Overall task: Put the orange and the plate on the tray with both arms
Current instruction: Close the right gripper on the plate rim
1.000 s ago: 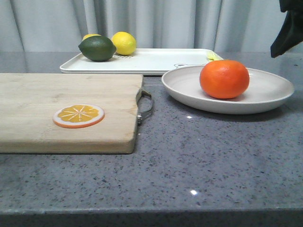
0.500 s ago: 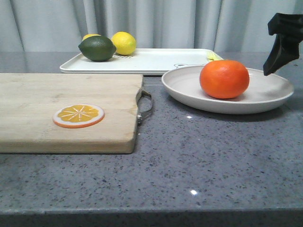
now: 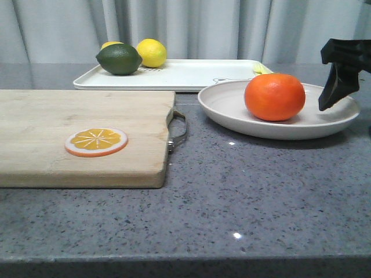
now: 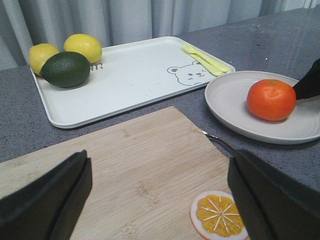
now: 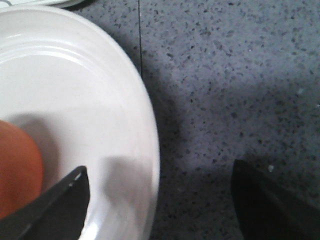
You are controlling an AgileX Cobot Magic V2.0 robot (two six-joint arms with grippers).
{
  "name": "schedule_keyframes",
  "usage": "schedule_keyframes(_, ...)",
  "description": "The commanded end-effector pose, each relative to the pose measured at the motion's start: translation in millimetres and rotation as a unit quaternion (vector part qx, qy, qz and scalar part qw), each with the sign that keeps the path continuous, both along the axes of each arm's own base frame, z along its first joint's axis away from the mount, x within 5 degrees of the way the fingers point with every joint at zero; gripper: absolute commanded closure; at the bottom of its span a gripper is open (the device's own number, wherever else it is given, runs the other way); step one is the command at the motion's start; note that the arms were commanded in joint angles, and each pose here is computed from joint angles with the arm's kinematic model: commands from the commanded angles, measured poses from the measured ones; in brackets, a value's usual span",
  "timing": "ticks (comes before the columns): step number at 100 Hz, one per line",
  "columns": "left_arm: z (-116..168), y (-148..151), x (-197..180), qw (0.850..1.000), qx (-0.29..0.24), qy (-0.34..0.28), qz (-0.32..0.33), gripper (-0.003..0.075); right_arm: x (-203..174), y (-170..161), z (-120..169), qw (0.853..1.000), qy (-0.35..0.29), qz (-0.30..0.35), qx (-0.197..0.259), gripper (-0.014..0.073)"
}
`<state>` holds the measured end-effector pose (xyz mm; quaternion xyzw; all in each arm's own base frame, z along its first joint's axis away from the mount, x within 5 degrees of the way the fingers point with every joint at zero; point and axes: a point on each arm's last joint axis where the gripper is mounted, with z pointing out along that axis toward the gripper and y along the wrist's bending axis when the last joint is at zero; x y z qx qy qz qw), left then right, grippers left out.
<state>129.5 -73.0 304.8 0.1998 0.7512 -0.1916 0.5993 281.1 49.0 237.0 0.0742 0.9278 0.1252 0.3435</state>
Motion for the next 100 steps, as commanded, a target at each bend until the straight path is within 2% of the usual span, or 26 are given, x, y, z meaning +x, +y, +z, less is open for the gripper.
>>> schedule_keyframes(1,11.7,3.4,2.5,0.999,-0.022,-0.018,0.024,0.0186,5.9,-2.1,19.7,0.999,-0.053,-0.007,0.003,0.0014)
schedule_keyframes(100,11.7,3.2,2.4,0.999,-0.027,-0.015,0.024,0.0186,4.2,-1.7,17.3,0.999,-0.039,-0.003,0.003,0.0014)
